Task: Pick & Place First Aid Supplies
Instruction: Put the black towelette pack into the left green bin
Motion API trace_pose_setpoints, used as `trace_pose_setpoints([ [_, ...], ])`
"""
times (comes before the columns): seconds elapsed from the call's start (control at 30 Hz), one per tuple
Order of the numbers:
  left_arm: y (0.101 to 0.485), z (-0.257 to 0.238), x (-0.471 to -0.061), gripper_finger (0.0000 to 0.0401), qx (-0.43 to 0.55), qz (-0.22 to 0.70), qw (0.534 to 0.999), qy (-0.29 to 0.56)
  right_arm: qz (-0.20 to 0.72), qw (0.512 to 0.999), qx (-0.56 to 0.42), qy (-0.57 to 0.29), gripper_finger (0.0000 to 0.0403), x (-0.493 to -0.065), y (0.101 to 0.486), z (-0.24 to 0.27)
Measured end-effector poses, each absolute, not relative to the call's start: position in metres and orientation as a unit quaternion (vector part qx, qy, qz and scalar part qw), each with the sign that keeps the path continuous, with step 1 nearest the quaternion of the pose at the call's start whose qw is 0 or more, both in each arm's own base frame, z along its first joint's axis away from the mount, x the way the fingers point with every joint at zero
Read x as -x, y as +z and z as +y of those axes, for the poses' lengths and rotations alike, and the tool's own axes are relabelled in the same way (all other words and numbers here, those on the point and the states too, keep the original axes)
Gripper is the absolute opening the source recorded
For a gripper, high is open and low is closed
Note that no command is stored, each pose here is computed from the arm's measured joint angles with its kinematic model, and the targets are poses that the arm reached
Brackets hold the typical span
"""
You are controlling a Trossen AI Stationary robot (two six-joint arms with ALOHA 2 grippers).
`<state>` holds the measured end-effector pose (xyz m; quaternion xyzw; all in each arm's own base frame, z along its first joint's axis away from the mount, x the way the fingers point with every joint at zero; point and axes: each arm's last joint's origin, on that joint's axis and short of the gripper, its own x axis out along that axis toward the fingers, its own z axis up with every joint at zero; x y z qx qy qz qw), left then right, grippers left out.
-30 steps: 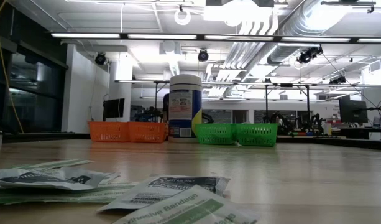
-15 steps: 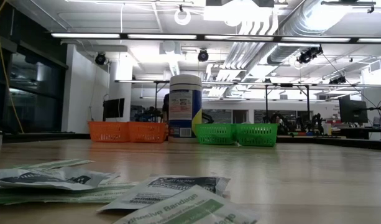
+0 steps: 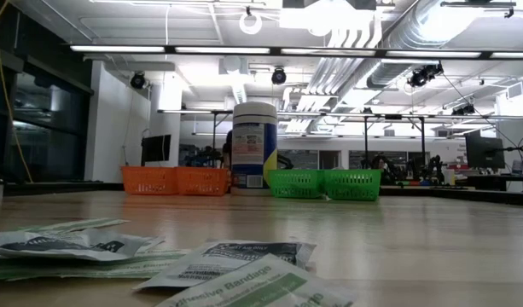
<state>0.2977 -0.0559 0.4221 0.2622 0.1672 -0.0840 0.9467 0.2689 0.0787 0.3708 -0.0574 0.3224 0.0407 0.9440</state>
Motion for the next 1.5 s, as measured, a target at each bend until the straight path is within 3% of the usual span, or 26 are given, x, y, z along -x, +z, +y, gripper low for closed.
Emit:
trace_pose_setpoints([
  [0.27, 0.432, -0.048, -0.244, 0.0183, -0.201, 0.245, 0.947, -0.052, 0.399, 0.908, -0.023, -0.123, 0.0001, -0.266, 0.358, 0.023],
  [0.6, 0.387, -0.070, -0.217, 0.0183, -0.175, 0.316, 0.932, -0.029, 0.441, 0.880, -0.071, -0.162, 0.0000, -0.278, 0.312, -0.047],
  [0.93, 0.336, -0.082, -0.191, 0.0183, -0.108, 0.215, 0.971, -0.008, 0.335, 0.904, -0.168, -0.207, 0.0000, -0.276, 0.264, -0.110],
  [1.13, 0.315, -0.080, -0.181, 0.0183, -0.074, 0.168, 0.983, -0.006, 0.280, 0.888, -0.261, -0.255, 0.0000, -0.268, 0.242, -0.139],
  [1.5, 0.320, -0.071, -0.164, 0.0183, -0.080, 0.123, 0.989, -0.008, 0.273, 0.854, -0.326, -0.301, 0.0000, -0.284, 0.209, -0.174],
])
